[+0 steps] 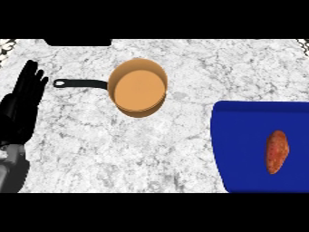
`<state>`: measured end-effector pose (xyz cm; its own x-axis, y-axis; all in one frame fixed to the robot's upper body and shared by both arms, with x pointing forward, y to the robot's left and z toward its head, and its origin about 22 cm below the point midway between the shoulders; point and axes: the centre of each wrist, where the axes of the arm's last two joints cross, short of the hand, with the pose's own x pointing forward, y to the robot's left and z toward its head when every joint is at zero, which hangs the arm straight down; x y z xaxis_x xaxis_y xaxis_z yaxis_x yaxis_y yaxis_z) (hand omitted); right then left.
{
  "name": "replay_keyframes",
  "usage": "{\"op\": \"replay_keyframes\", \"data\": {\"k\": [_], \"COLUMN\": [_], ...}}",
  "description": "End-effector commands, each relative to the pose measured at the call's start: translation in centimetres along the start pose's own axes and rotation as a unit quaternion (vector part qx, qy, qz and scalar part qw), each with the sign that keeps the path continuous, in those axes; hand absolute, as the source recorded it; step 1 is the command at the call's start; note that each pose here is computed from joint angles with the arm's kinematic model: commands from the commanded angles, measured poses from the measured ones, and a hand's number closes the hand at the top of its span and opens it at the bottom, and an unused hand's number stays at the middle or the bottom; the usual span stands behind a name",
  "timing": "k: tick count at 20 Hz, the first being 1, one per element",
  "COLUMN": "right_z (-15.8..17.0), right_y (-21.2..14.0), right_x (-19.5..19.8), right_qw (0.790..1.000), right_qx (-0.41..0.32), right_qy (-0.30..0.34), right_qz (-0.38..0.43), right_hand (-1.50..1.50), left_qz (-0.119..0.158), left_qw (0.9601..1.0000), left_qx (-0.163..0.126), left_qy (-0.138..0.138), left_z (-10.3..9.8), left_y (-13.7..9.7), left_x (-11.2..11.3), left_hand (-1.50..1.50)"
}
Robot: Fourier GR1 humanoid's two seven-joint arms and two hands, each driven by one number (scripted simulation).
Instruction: Pick the sweet potato from the tray and place it in the pot
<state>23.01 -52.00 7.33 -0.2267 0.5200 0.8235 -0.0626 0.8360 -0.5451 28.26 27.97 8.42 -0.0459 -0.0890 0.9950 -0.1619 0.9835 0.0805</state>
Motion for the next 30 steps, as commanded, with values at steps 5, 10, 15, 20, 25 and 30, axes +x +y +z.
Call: {"op": "replay_keyframes", "data": {"k": [5, 10, 15, 20, 25, 30], "right_z": [-4.2, -5.7, -4.3, -5.6, -5.0, -5.0], "right_y": [2.7, 5.6, 6.5, 9.9, 11.4, 11.6], "right_x": [4.1, 5.9, 7.1, 5.9, 6.8, 4.5], "right_qw": [0.971, 0.948, 0.949, 0.947, 0.934, 0.931], "right_qx": [0.192, 0.252, 0.252, 0.251, 0.255, 0.247], "right_qy": [0.073, 0.118, 0.138, 0.143, 0.178, 0.191], "right_qz": [0.120, 0.156, 0.133, 0.137, 0.176, 0.190], "right_hand": [-1.50, -1.50, -1.50, -1.50, -1.50, -1.50], "left_qz": [-0.001, 0.002, -0.001, 0.003, 0.001, -0.005], "left_qw": [1.0000, 1.0000, 0.9999, 1.0000, 0.9999, 0.9999], "left_qx": [-0.001, 0.003, 0.004, 0.004, 0.012, -0.001], "left_qy": [0.004, 0.007, 0.011, 0.002, 0.006, 0.009], "left_z": [-0.4, 0.5, 0.2, 0.0, -0.7, -0.7], "left_y": [-0.5, 0.4, -0.9, 0.7, 0.1, 1.0], "left_x": [-1.1, 0.5, 1.7, 1.5, 0.0, 0.0], "left_hand": [0.00, 0.00, 0.00, 0.00, 0.00, 0.00]}}
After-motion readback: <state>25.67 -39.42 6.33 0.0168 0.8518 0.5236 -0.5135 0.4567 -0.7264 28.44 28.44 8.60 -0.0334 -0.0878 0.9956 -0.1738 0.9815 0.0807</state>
